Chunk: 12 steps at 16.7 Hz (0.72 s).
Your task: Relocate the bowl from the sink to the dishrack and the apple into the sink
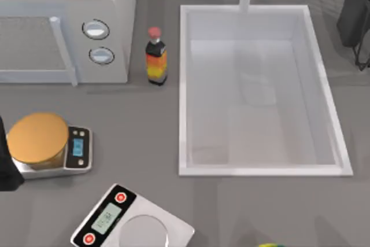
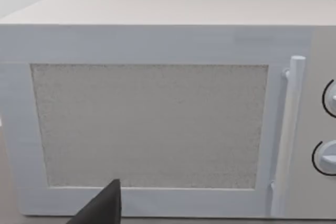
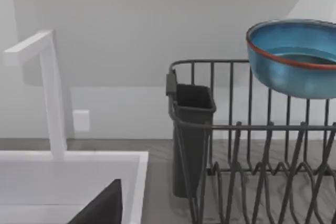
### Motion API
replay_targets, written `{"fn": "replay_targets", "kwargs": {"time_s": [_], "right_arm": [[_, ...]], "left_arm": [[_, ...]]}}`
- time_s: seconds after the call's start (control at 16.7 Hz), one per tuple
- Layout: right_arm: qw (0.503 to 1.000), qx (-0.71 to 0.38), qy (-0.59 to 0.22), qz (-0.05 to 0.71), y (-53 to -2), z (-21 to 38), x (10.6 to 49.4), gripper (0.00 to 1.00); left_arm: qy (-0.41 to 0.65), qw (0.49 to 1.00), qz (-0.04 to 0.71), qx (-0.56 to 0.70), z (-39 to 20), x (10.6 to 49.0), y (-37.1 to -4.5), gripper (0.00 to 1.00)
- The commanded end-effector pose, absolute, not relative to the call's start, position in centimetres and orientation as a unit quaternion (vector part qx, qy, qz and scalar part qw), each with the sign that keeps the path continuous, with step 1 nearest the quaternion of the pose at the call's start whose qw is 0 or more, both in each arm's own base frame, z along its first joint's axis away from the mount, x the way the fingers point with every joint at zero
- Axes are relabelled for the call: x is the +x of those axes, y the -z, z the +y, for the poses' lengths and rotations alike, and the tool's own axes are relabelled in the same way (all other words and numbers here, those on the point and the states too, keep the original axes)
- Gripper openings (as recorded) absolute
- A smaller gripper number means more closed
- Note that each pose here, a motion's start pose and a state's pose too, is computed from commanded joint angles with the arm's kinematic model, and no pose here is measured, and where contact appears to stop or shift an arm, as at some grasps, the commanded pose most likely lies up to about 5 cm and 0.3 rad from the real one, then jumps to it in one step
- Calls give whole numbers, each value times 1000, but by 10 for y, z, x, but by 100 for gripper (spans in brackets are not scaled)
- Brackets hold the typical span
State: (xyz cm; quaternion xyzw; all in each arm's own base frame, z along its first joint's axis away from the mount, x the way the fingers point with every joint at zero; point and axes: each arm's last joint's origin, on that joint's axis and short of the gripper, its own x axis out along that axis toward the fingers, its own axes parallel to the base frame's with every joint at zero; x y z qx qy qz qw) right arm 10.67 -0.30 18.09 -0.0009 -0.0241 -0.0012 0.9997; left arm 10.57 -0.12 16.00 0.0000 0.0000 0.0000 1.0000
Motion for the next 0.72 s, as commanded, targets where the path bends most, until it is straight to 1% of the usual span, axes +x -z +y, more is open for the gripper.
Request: {"fn": "replay_targets", "kwargs": {"time_s": [0.18, 0.72], "right_arm": [[1000, 0, 0, -1, -161, -1, 106, 100], [1000, 0, 0, 0, -160, -1, 106, 100]], "left_arm": [[0, 1000, 0, 0, -1, 106, -160, 100], [0, 1000, 0, 0, -1, 106, -160, 100]]}}
